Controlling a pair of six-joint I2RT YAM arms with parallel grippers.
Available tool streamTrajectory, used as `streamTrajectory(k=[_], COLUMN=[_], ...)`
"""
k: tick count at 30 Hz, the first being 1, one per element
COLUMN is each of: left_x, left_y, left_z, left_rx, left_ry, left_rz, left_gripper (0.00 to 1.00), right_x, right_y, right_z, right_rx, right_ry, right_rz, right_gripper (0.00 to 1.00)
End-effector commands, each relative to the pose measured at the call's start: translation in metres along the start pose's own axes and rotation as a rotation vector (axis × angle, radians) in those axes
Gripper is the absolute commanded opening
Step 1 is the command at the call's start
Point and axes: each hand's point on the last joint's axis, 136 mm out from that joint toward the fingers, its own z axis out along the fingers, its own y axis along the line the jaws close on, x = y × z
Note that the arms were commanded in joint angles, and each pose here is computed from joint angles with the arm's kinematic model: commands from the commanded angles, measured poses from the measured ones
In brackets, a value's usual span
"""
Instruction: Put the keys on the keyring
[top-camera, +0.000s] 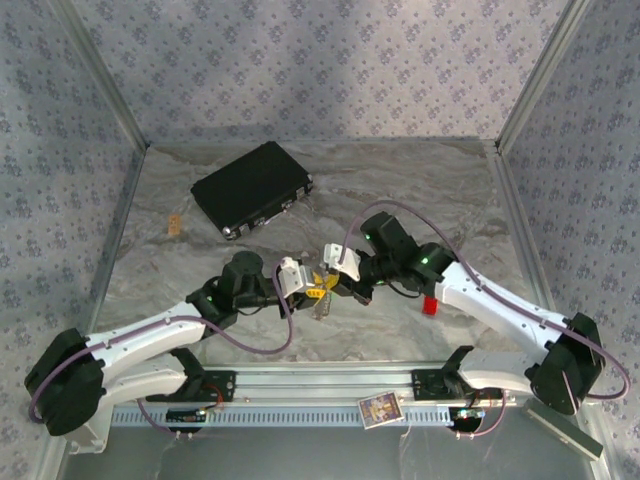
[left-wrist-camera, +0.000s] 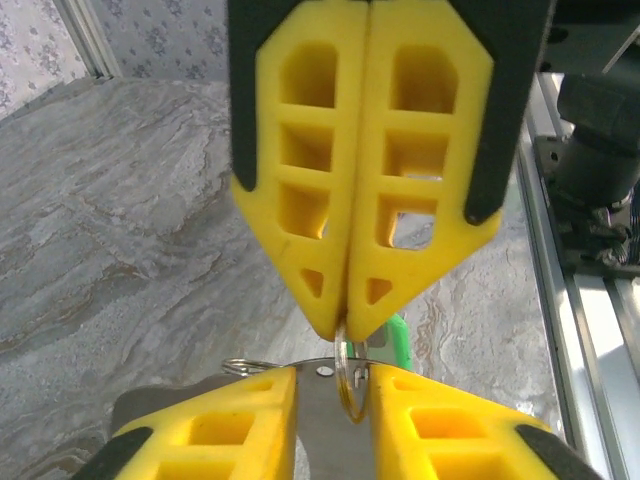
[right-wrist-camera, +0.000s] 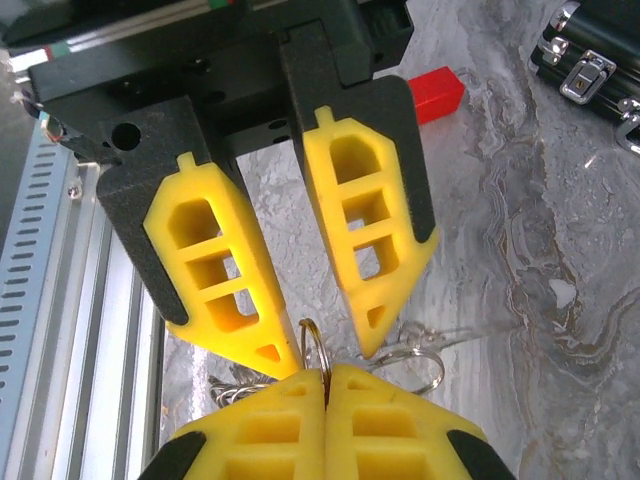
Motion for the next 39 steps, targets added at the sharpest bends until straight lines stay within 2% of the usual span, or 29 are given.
streamTrajectory(k=[1,7,10,11,14,18,25,31,36,39], left_x=[-0.017,-0.020,-0.023,-0.024,-0.028,-0.031,-0.029,-0.029,-0.030,-0.026], left_y=[0.004,0.002,0.002,0.003,0.001,-0.001,-0.003,-0.004,-0.005,-0.003], left_z=[-0.003,-0.004,-0.005,-0.005,-0.006,-0.008,-0.009,-0.009,-0.010,-0.009], left_rx=[-0.014,-0.007,-0.012,-0.016,-0.014,-0.004,-0.002,0.001,0.006,-0.006], left_ry=[-0.021,-0.030,-0.053,-0.067,-0.105,-0.141,-0.174,-0.175,-0.178,-0.137], left_rz=[0.037,0.040,0.039,0.036,0.024,0.023,0.008,0.014,0.016,0.011], left_gripper=[0.20,0.00,0.00,0.00,0.00,0.00,0.00,0.00,0.01,0.19], right_x=[-0.001,-0.008,-0.009,-0.010,-0.008,-0.004,-0.005,-0.006,-0.007,-0.008], right_y=[0.002,0.004,0.007,0.005,0.000,-0.002,-0.001,-0.001,0.001,0.002], right_z=[-0.003,-0.002,-0.007,-0.008,-0.011,-0.005,0.000,-0.001,-0.002,-0.004], right_rx=[-0.011,-0.020,-0.023,-0.013,0.011,0.013,-0.005,0.000,-0.015,-0.012], right_ry=[0.043,0.043,0.011,-0.013,-0.086,-0.138,-0.174,-0.177,-0.170,-0.149], right_rz=[-0.033,-0.053,-0.036,-0.023,0.023,0.070,0.093,0.088,0.086,0.063], right_gripper=[0.00,0.00,0.01,0.12,0.26,0.28,0.20,0.21,0.00,0.00])
